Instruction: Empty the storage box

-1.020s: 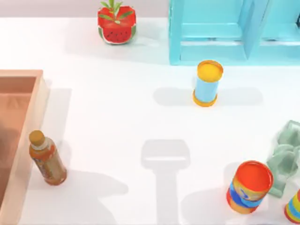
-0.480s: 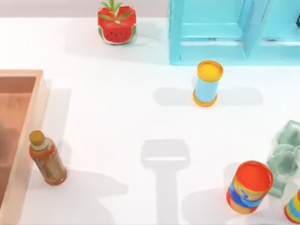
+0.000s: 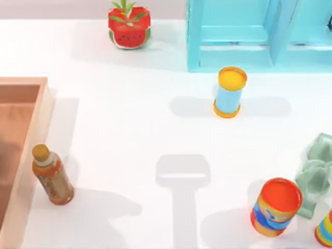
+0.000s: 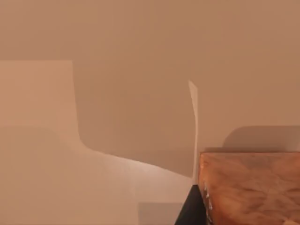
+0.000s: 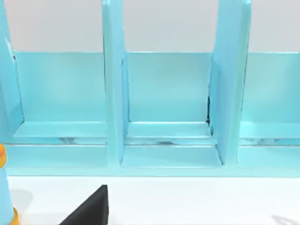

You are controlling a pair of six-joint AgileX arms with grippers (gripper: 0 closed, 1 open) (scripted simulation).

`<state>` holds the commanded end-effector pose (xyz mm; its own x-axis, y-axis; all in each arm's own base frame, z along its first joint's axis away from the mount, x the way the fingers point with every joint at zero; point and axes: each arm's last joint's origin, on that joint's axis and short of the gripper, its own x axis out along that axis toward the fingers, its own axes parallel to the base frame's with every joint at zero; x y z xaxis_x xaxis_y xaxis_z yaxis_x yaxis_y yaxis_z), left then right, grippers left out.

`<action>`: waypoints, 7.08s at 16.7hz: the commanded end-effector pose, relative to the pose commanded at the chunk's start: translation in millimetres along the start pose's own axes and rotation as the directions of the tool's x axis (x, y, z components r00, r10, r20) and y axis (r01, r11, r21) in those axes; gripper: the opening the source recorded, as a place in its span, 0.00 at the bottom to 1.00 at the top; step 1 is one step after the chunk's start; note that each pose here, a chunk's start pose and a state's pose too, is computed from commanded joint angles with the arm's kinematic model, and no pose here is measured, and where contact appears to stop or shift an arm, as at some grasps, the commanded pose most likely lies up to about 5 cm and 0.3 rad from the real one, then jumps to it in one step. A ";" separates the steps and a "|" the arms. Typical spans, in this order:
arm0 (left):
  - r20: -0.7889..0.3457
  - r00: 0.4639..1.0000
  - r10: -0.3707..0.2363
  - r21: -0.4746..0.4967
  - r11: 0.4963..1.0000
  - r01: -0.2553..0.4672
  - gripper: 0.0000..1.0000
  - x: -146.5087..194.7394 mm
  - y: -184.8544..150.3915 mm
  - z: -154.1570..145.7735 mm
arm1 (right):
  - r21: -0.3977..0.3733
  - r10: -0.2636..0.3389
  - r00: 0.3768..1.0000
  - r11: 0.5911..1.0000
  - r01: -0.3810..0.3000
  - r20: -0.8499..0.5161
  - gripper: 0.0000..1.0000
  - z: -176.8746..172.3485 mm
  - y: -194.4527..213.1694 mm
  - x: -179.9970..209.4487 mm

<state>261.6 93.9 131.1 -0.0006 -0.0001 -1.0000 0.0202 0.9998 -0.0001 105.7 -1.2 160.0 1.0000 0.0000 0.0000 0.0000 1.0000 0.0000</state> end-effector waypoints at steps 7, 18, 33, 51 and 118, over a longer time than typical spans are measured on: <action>0.042 0.999 0.033 0.003 0.999 -0.033 0.00 -10.2 0.9 9.3 | 0.000 0.000 1.000 1.000 0.000 0.000 1.00 0.0 0.0 0.0; 0.032 0.999 0.040 -0.009 0.999 -0.040 0.00 -130.3 6.4 7.3 | 0.000 0.000 1.000 1.000 0.000 0.000 1.00 0.0 0.0 0.0; -0.005 1.000 0.000 0.002 1.000 0.000 0.00 -102.8 -101.9 93.4 | 0.000 0.000 1.000 1.000 0.000 0.000 1.00 0.0 0.0 0.0; 0.003 1.000 -0.001 0.000 1.000 0.001 0.00 -13.5 -287.7 122.8 | 0.000 0.000 1.000 1.000 0.000 0.000 1.00 0.0 0.0 0.0; 0.002 1.000 -0.002 0.002 1.000 0.002 1.00 -92.9 -25.6 113.0 | 0.000 0.000 1.000 1.000 0.000 0.000 1.00 0.0 0.0 0.0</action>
<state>374.1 66.1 224.0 0.0013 -0.0023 -1.0000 0.0217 0.9998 -0.0023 105.7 -1.2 160.0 1.0000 0.0000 0.0000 0.0000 1.0000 0.0000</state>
